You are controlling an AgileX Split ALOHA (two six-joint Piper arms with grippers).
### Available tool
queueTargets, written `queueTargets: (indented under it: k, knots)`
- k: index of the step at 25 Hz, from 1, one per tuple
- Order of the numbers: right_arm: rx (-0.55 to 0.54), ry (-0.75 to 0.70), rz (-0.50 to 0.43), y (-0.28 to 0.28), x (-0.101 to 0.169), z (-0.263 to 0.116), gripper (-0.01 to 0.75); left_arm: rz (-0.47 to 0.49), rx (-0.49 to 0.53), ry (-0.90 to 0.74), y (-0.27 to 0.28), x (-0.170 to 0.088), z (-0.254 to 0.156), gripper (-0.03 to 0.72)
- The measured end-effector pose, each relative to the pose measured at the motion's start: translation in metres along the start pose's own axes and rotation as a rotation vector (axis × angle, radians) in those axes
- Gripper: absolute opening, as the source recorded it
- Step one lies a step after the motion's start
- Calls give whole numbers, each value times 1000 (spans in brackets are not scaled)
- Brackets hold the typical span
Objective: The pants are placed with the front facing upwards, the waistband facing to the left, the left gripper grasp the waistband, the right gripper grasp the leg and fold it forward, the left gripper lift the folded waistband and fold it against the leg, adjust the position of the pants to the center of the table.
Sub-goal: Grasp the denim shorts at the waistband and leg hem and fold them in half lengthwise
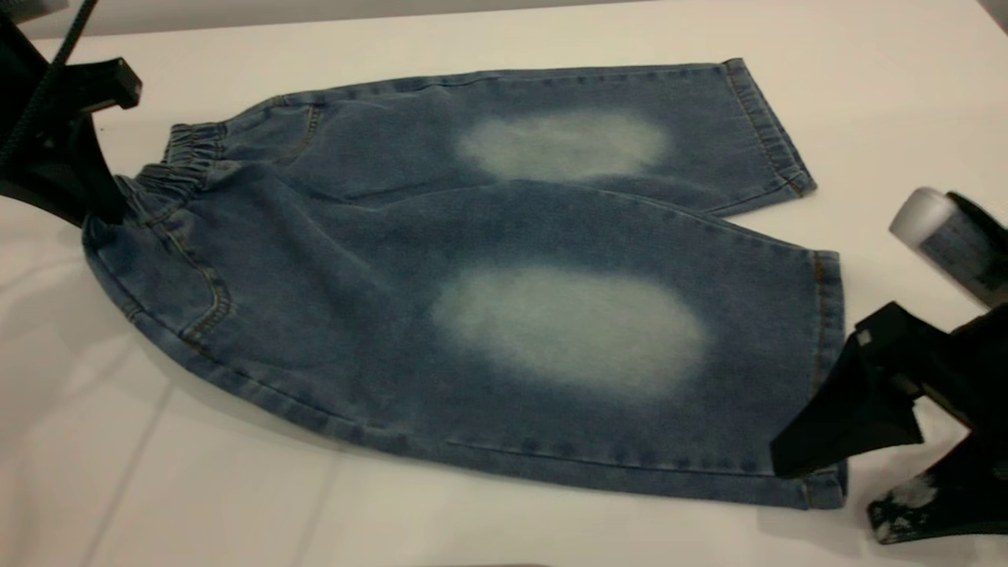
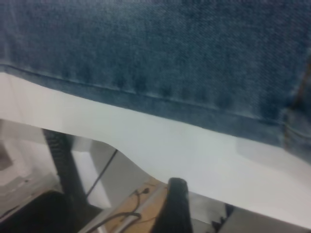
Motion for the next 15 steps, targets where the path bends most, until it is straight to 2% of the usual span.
queueTargets:
  k: [8,15]
  knots:
    - [14,-46,59,-12,-3,1,561,0,0,-1,0,0,0,84]
    - [0,-3,101,-17,5,14,556,0,-3,-1,0,0,0,84]
Point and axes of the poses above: a point on each arm's last joint axis where the gripper is mounted, y pointing back along that axis away from the gripper, x along the wrist's bending axis when the last joint is at zero, z = x × y, the point moved 4 cm from there along -y, pointing out along that axis toward the gripper, and after that the axes turned 10 degrees about -y, right-handed, at the moved point
